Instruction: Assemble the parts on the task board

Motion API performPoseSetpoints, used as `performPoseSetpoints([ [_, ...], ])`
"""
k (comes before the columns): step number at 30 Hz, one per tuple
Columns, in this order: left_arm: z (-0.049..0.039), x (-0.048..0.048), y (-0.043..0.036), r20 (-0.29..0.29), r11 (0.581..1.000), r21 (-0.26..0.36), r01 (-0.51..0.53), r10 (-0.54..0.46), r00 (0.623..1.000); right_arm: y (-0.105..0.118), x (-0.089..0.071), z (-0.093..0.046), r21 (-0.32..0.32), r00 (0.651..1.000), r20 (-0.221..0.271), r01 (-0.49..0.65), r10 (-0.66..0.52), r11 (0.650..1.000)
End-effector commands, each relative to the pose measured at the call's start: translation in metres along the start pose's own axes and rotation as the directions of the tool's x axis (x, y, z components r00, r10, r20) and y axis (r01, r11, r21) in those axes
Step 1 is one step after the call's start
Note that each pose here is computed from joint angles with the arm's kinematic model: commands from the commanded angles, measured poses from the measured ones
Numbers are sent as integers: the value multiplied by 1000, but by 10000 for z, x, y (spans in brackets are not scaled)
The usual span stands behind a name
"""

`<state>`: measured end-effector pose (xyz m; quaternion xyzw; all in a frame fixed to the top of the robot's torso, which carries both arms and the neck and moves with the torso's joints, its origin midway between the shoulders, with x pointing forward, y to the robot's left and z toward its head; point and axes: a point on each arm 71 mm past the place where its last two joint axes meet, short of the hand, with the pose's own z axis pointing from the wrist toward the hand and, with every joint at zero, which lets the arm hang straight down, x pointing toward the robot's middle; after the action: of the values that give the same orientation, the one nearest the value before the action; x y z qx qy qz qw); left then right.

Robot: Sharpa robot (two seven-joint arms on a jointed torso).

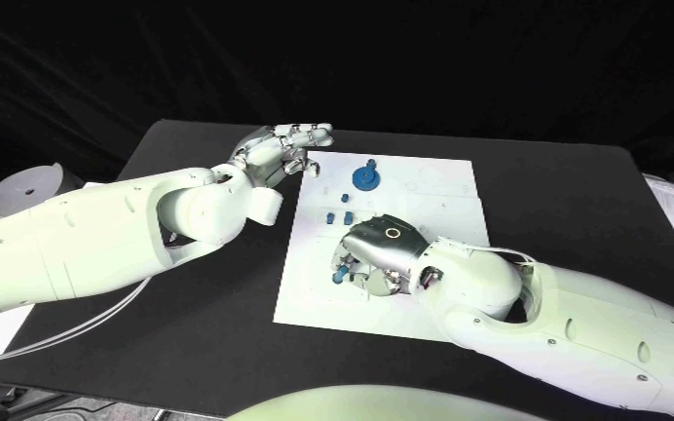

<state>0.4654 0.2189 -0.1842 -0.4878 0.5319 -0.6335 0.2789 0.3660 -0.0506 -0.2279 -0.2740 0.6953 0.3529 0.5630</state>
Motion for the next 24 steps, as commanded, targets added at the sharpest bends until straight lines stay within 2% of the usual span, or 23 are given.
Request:
performPoseSetpoints([
  [1,2,27,-4,-22,1000,4,5,-5,1000,2,38,16,7,999,-36,27,-27,1000],
  [7,0,28,-4,-22,1000,4,5,-5,1000,22,68,52,9,998,-50,35,-34,999],
  [12,-2,28,-5,-22,1000,3,5,-5,1000,17,71,69,13,999,-26,27,-27,1000],
  [20,-5,21,-7,-19,1000,3,4,-4,1000,9,11,45,3,997,76,-3,3,1000],
  [24,-6,18,-7,-18,1000,3,4,-4,1000,4,-54,-15,-18,986,164,-35,38,999],
])
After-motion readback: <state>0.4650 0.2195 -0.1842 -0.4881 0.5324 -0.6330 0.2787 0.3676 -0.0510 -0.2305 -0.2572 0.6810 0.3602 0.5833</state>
